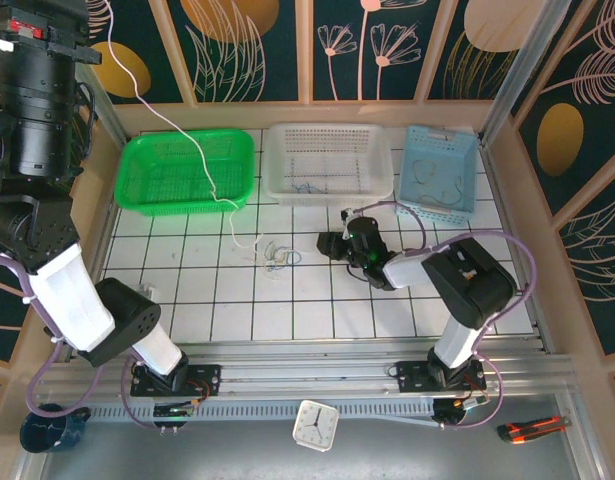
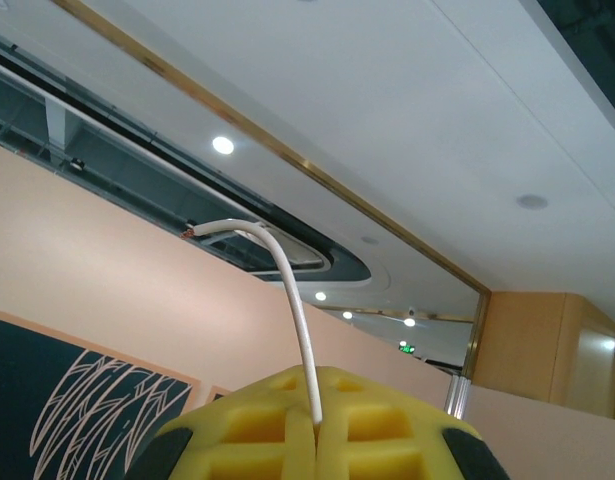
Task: Untangle the cables
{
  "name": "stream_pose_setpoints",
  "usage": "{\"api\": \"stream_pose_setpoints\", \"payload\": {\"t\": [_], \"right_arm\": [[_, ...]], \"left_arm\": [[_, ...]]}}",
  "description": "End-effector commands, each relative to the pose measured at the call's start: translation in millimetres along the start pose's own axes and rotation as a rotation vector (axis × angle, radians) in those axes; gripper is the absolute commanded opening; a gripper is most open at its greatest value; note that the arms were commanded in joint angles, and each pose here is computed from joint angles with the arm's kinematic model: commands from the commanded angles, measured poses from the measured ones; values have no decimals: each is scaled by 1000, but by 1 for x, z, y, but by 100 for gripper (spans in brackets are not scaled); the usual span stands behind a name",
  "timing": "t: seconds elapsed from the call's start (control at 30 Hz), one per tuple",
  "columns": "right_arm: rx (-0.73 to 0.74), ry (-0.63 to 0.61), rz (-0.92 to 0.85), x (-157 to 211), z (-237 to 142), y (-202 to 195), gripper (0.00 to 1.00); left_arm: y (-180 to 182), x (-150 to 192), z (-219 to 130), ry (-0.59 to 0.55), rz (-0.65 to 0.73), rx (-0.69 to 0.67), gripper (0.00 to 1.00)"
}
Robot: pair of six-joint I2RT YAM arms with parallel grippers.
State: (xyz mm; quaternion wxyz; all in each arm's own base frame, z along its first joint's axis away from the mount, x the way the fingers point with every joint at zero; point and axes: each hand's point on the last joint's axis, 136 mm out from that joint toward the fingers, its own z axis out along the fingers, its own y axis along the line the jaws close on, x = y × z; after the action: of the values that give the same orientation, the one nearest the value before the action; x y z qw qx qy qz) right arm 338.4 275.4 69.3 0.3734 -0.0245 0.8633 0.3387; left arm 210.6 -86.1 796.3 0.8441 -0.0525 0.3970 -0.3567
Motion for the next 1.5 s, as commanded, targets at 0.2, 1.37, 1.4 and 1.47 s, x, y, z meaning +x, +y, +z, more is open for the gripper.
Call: {"api": "stream_pose_setpoints", "payload": {"t": [0.2,1.37,1.4,1.47], "right_arm": [[-258,-52,-235,-15,-28,105,57],[-140,-188,-376,26,70,164,50],[-137,-193,-371,25,69,161,37],[-138,-196,-367,22,66,160,14]], "left_arm": [[0,11,7,18,-1,9,0],[0,48,25,82,-61,42,0],[0,49,25,83,-63,43,0],[1,51,26,85,-64,41,0]]}}
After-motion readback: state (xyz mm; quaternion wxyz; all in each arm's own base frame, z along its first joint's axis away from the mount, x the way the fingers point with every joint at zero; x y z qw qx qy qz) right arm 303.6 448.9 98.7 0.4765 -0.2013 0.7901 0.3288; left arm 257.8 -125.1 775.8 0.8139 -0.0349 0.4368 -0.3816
